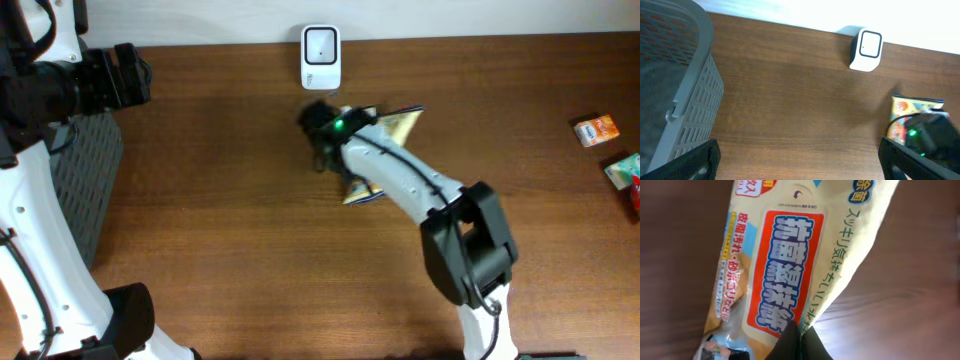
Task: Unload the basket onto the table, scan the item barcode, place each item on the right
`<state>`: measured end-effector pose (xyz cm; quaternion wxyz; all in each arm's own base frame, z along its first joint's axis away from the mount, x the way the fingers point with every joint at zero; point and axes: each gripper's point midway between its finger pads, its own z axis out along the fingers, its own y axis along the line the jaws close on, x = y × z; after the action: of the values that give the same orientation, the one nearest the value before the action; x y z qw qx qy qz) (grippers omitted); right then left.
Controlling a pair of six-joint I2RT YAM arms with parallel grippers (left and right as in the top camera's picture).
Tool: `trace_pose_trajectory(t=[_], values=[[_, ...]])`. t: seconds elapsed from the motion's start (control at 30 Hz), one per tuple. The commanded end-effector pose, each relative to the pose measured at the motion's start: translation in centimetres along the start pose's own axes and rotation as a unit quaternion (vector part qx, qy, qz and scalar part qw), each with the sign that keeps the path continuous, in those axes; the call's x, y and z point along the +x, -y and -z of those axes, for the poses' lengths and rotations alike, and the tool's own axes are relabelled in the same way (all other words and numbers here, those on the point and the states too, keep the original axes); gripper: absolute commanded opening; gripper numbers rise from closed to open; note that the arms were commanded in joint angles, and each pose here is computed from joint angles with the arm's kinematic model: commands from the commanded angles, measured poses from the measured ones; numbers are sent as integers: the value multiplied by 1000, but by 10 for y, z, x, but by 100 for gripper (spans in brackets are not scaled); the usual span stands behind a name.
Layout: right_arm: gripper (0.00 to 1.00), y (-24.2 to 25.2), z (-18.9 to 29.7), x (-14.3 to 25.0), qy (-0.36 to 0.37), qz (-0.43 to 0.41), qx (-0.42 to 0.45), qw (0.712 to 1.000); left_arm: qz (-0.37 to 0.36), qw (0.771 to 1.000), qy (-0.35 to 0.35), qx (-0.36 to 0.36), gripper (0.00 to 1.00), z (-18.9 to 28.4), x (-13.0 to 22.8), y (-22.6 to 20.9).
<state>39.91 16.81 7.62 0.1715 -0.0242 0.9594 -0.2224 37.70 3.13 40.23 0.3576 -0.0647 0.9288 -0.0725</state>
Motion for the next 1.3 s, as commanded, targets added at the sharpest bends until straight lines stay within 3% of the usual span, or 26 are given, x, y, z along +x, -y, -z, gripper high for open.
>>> trace_pose_trajectory(t=[0.0,0.03,0.1,0.13,0.17,0.23,0.3,0.4,0.53,0.63,0.73,0.9,0.93,0.97,1.0,1.1,1.13,1.17,1.23,1.27], values=[[4,-47,30,4,36,21,-55,998,-6,1000,5,3,99,3,-1,1],[4,-59,34,9,34,27,-72,996,-6,1000,5,3,99,3,-1,1],[23,-60,33,10,24,23,-84,996,-6,1000,5,3,99,3,-1,1],[37,-60,33,9,15,16,-99,995,-6,1000,5,3,99,3,-1,1],[61,-53,35,5,7,15,-107,994,-6,1000,5,3,99,3,-1,1],[78,-40,46,-13,11,23,-121,992,-6,1000,5,3,99,3,-1,1],[82,-76,71,-19,17,78,-233,969,-6,1000,5,3,99,3,-1,1],[84,-109,80,-25,10,37,-314,949,-6,1000,5,3,99,3,-1,1],[88,-112,43,-27,2,-8,-256,967,-6,1000,5,3,99,3,-1,1],[88,-129,27,-30,13,-6,-250,968,-6,1000,5,3,99,3,-1,1],[87,-131,5,-25,38,-4,-175,984,-6,1000,5,3,99,3,-1,1],[77,-144,-39,1,8,15,-126,992,-6,1000,5,3,99,3,-1,1],[44,-144,-41,3,5,17,-124,992,-6,1000,5,3,99,3,-1,1],[22,-143,-39,1,6,16,-125,992,-6,1000,5,3,99,3,-1,1],[6,-138,-33,-2,3,15,-124,992,-6,1000,5,3,99,3,-1,1],[4,-121,0,-28,-18,-8,-164,986,-6,1000,5,3,99,3,-1,1],[4,-114,18,-38,-42,-20,-208,977,-6,1000,5,3,99,3,-1,1],[4,-114,45,-45,-88,-26,-311,946,-6,1000,5,3,99,3,-1,1],[4,-130,92,-49,-119,33,-509,852,-6,1000,5,3,99,3,-1,1],[4,-127,103,-51,-126,43,-563,816,-6,1000,5,3,99,3,-1,1]])
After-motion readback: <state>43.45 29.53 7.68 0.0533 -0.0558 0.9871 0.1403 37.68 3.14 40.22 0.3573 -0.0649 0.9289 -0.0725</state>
